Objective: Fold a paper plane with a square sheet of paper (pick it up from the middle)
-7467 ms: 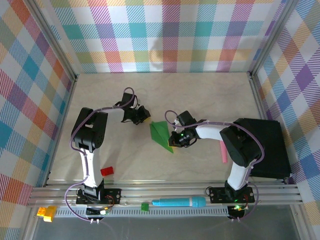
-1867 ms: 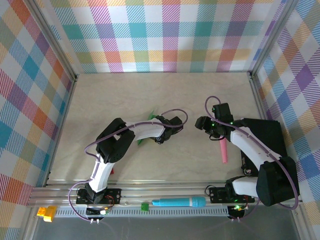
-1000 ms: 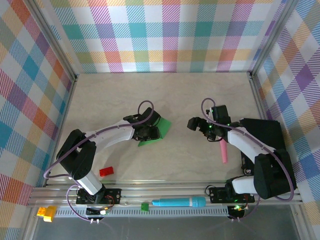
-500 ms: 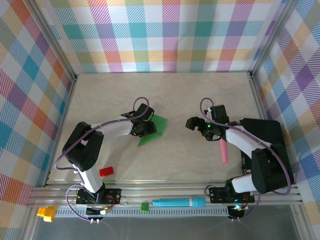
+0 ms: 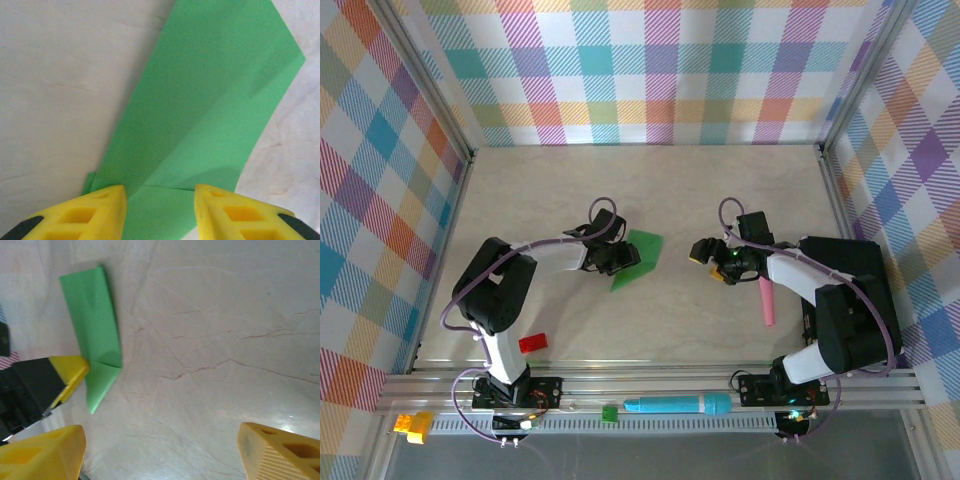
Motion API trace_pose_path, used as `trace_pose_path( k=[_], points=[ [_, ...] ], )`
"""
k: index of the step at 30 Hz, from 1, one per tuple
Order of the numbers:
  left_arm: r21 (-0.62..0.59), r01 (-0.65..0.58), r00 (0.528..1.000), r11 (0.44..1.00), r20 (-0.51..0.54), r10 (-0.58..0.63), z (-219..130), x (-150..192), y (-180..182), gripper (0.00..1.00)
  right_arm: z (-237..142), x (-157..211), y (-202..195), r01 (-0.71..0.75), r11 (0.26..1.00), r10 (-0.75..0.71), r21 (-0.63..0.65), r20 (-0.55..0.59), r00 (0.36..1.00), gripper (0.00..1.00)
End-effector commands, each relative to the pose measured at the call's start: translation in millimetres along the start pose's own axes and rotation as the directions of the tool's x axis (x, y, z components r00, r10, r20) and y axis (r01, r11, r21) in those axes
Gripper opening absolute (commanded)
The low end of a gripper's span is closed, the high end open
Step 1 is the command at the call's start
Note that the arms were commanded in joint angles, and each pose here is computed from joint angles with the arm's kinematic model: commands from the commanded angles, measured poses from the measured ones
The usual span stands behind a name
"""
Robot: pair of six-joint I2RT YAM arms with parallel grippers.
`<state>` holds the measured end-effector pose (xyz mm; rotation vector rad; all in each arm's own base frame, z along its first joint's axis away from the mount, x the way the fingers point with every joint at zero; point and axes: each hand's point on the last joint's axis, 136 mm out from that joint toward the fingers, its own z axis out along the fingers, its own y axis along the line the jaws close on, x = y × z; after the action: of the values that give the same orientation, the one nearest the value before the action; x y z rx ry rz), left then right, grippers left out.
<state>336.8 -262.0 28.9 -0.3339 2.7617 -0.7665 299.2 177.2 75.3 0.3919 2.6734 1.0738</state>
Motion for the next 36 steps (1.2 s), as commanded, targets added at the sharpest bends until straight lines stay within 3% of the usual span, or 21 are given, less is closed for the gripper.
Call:
trace_pose_path(
  k=[1, 8, 13, 20, 36],
  points=[
    [0.076, 0.059, 0.990, 0.995, -0.135, -0.049, 17, 35, -13, 0.40, 0, 4, 7, -0.054, 0.997, 0.053, -0.053, -0.010, 0.999, 0.76],
    [0.107, 0.105, 0.983, 0.989, -0.162, -0.087, 29, 57, -36, 0.38, 11, 21, 5, -0.099, 0.995, 0.097, -0.032, -0.049, 0.994, 0.62],
    [0.070, 0.225, 0.966, 0.972, -0.144, -0.214, 29, 54, -22, 0.36, 31, 39, 9, -0.108, 0.993, 0.102, -0.045, -0.115, 0.988, 0.59],
    [0.091, 0.318, 0.941, 0.944, -0.154, -0.303, 28, 50, -12, 0.35, 49, 43, 17, -0.124, 0.990, 0.111, -0.074, -0.159, 0.981, 0.54],
    [0.090, 0.359, 0.923, 0.929, -0.179, -0.340, 30, 47, 1, 0.35, 62, 29, 20, -0.089, 0.994, 0.080, -0.059, -0.142, 0.987, 0.47]
  ],
)
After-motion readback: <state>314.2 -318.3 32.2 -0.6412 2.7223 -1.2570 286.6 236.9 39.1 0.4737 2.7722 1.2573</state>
